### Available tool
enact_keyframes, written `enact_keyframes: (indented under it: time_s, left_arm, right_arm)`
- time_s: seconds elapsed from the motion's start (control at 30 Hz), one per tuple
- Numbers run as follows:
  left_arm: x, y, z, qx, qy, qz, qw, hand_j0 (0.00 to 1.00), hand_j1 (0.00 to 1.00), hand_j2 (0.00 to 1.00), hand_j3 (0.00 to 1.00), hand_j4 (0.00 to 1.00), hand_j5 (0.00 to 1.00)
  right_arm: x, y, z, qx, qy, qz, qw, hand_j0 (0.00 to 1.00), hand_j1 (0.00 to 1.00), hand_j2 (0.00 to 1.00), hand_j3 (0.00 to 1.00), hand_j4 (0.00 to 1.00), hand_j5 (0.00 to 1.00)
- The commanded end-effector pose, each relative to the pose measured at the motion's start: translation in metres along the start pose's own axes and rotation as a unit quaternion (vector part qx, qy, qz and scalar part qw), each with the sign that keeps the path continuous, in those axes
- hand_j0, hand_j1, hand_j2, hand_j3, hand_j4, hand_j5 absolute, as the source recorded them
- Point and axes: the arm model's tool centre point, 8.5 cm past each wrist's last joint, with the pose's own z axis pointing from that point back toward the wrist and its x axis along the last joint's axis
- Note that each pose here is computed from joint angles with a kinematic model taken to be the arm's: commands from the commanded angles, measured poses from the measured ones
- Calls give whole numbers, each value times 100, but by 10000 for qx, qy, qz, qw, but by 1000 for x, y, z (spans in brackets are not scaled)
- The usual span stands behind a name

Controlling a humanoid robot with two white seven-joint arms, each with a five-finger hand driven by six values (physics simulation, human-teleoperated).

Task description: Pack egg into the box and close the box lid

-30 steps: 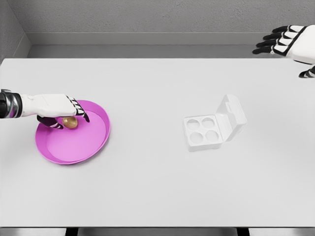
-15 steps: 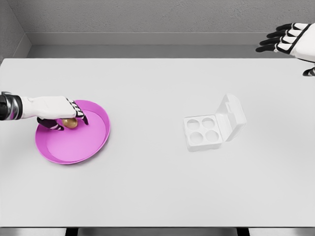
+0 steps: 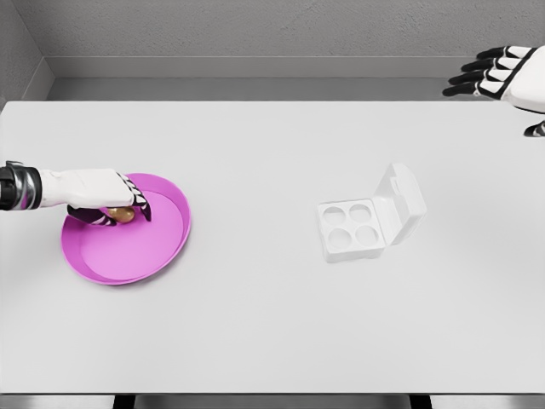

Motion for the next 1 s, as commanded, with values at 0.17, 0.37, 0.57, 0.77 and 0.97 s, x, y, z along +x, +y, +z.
enact_keyframes:
  time_s: [0.17, 0.37, 0.57, 0.77, 0.97]
  left_arm:
    - [1, 1, -2, 4, -27, -3, 10000, 54, 54, 54, 54, 54, 54]
    - [2, 1, -3, 15, -43, 0, 10000, 44, 44, 44, 44, 44, 44]
    - [3, 4, -2, 60, -59, 6, 10000, 40, 40, 40, 40, 40, 40]
    - [2, 11, 4, 296, -160, 286, 9990, 40, 40, 40, 40, 40, 40]
    - [20, 29, 3, 550, -479, 215, 9971, 40, 40, 40, 40, 40, 40]
  right_arm:
    - [11, -4, -2, 70, -147, 132, 9998, 100, 100, 100, 100, 100, 100]
    - [23, 9, -20, 235, -431, 73, 9988, 100, 100, 100, 100, 100, 100]
    - [28, 7, -24, 217, -525, 106, 9983, 100, 100, 100, 100, 100, 100]
    - [28, 7, -25, 211, -529, 104, 9983, 100, 100, 100, 100, 100, 100]
    - [28, 7, -25, 207, -527, 109, 9983, 100, 100, 100, 100, 100, 100]
